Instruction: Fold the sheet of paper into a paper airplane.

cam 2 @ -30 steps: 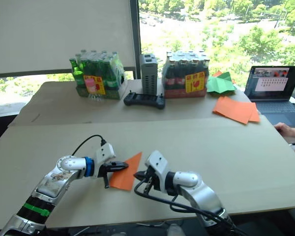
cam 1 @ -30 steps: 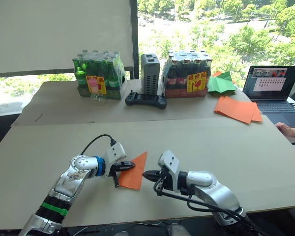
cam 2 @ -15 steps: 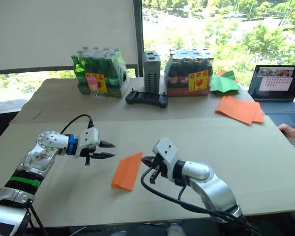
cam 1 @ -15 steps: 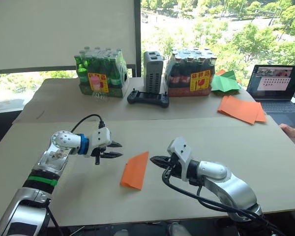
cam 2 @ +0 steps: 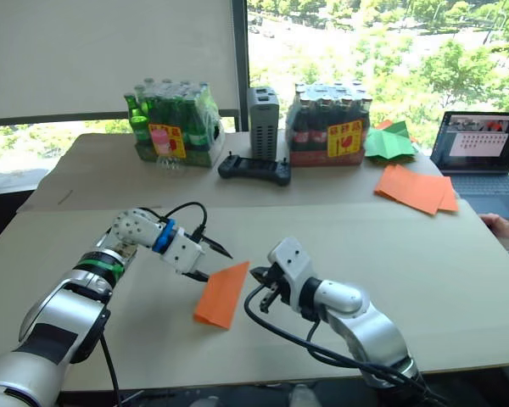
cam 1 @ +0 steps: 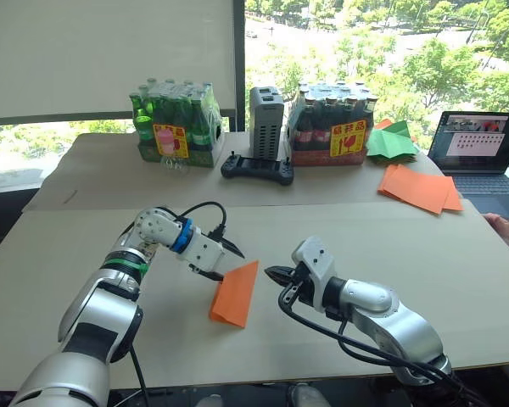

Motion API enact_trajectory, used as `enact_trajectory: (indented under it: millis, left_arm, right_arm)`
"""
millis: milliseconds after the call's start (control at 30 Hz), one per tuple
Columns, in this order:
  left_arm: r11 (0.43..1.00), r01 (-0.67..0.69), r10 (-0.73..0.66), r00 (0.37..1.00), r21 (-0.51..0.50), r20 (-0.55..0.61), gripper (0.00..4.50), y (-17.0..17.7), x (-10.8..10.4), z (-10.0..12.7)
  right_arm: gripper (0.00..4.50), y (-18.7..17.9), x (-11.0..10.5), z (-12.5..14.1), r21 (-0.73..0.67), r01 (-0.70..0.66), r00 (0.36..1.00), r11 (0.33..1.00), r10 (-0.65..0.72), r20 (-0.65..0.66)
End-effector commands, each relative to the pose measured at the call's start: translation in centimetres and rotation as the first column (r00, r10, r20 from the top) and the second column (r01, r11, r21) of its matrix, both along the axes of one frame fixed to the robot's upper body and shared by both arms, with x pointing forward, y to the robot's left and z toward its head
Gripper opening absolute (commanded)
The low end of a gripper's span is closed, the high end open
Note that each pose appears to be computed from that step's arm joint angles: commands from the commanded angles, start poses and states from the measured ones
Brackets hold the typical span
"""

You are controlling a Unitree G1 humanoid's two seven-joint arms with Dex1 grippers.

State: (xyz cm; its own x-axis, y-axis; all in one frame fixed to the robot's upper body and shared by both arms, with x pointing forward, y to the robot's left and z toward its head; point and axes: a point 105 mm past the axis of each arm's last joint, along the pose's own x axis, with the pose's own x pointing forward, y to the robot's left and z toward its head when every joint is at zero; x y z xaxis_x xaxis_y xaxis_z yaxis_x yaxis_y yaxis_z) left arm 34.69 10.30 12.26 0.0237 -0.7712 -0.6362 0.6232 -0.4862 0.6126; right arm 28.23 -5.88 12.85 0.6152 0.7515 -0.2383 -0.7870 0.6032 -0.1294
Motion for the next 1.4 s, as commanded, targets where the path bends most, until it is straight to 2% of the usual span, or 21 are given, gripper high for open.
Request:
enact_trajectory:
  millis: [33,100,133,333,433,533,633,700,800,867,933,967,1133,1233,1333,1400]
  left_arm:
    - [0.996,0.094,-0.094,0.992,0.014,0.086,3.11,-1.1,-0.2,1.0]
    - [0.992,0.124,-0.127,0.987,0.039,0.094,3.11,-1.3,-0.5,0.7]
    - [0.989,0.134,-0.139,0.986,0.057,0.093,2.86,-1.2,-0.6,0.5]
    - [0.979,0.143,-0.158,0.983,0.146,0.090,0.95,-0.3,-0.6,-0.2]
    - [0.982,0.114,-0.129,0.987,0.150,0.093,0.01,0.1,-0.4,-0.4]
    - [0.989,0.062,-0.072,0.995,0.134,0.073,0.01,0.6,-0.2,-0.6]
    - [0.991,-0.131,0.131,0.991,-0.003,-0.002,0.01,0.7,1.3,0.3]
    - [0.955,-0.295,0.289,0.950,-0.036,-0.118,0.01,1.1,1.9,0.6]
    - [0.911,-0.410,0.395,0.897,-0.041,-0.197,0.01,1.3,1.0,0.6]
    - [0.867,-0.496,0.470,0.848,-0.054,-0.245,0.01,0.5,0.0,0.1]
    - [0.818,-0.575,0.553,0.789,-0.007,-0.267,0.01,0.4,-0.9,-1.3]
    - [0.812,-0.583,0.562,0.782,0.002,-0.270,0.01,0.2,-1.3,-1.4]
    - [0.798,-0.603,0.571,0.761,-0.012,-0.308,1.50,-0.2,-2.5,-1.0]
    - [0.795,-0.606,0.562,0.758,-0.038,-0.330,2.50,0.2,-2.8,0.1]
    - [0.787,-0.614,0.545,0.738,-0.061,-0.397,3.56,1.0,-3.3,1.5]
    - [0.783,-0.617,0.535,0.734,-0.082,-0.419,3.60,2.2,-3.7,2.7]
  right_arm:
    - [0.00,-0.1,-0.3,1.4,0.014,0.016,0.999,1.000,-0.016,0.051]
    - [0.00,-0.3,-0.3,1.3,0.015,0.030,0.998,0.999,-0.031,0.046]
    - [0.00,-0.4,-0.3,1.3,0.014,0.038,0.998,0.999,-0.039,0.044]
    - [0.00,-0.6,-0.1,1.4,0.018,0.055,0.997,0.998,-0.056,0.045]
    - [0.00,-1.0,0.3,1.4,0.024,0.085,0.995,0.996,-0.086,0.049]
    - [0.00,-1.5,0.8,1.7,0.034,0.124,0.991,0.992,-0.125,0.054]
    - [0.00,-3.3,1.6,2.5,0.039,0.207,0.974,0.978,-0.210,0.084]
    - [0.00,-4.1,1.8,3.2,0.037,0.233,0.965,0.972,-0.236,0.117]
    - [0.00,-4.5,1.7,3.5,0.031,0.238,0.961,0.971,-0.240,0.138]
    - [0.00,-4.7,1.8,3.1,-0.029,0.234,0.961,0.972,-0.227,0.158]
    - [0.00,-4.4,1.6,2.9,-0.036,0.210,0.967,0.977,-0.203,0.151]
    - [0.00,-4.3,1.5,2.8,-0.034,0.203,0.970,0.979,-0.196,0.147]
    - [0.00,-3.6,1.5,2.4,-0.065,0.152,0.979,0.986,-0.141,0.150]
    - [0.00,-3.4,1.4,2.7,-0.061,0.135,0.980,0.989,-0.124,0.158]
    - [0.92,-3.2,0.9,3.3,-0.040,0.113,0.978,0.993,-0.104,0.178]
    - [1.63,-2.1,-0.3,4.2,-0.006,0.037,0.979,0.999,-0.035,0.203]
